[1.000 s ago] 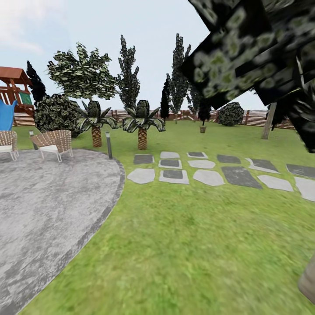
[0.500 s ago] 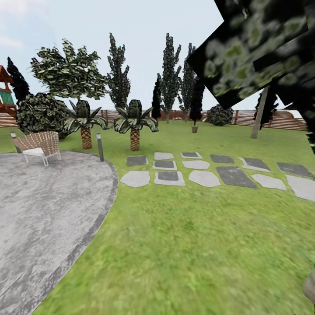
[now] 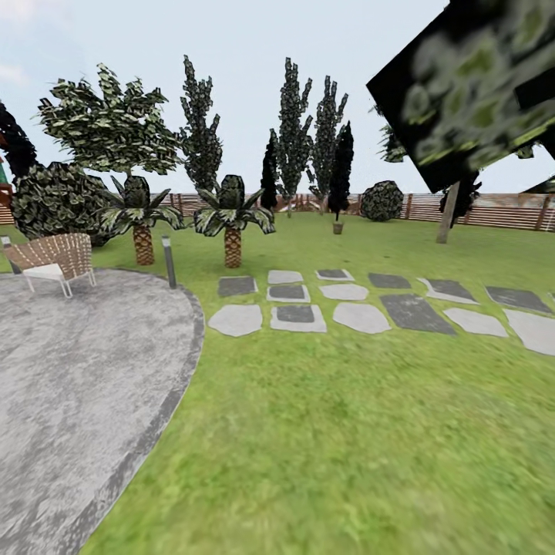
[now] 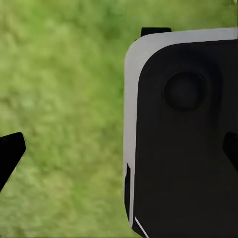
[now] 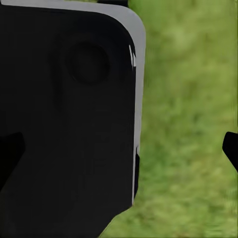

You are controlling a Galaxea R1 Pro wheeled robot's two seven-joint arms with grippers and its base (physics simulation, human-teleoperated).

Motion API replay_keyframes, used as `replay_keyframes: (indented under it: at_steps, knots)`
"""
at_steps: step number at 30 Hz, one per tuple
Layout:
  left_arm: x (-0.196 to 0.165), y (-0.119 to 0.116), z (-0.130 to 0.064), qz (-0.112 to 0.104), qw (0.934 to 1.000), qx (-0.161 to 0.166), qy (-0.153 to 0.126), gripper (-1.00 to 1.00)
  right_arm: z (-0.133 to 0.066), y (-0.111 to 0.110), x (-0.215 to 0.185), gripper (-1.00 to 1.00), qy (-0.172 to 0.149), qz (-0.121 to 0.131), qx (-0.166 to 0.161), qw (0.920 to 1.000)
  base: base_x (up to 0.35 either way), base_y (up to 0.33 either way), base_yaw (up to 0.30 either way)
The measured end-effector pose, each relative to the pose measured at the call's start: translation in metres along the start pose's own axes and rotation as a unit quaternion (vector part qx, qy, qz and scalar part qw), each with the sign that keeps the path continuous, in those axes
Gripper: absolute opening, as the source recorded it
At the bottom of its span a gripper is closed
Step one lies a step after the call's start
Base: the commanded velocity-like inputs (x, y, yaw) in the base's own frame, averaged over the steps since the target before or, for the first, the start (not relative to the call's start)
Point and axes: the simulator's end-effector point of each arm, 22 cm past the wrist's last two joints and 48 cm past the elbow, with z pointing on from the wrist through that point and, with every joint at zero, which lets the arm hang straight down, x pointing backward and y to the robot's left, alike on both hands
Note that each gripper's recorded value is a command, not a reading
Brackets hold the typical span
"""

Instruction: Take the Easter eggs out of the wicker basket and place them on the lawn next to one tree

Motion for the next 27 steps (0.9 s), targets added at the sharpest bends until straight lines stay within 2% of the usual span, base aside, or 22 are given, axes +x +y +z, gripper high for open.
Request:
replay_keyframes:
  at_steps: [13,27]
  knots:
    - [0.0,0.0,0.0,0.0,1.0,0.0,0.0,1.0,0.0,0.0,0.0,1.0,0.0,-0.001,0.0,1.0,0.298,0.175,-0.012]
    - [-0.0001,-0.0001,0.0,0.0,1.0,0.0,0.0,1.0,0.0,-0.0001,0.0004,1.0,0.0,-0.002,0.0,1.0,0.298,0.144,-0.267]
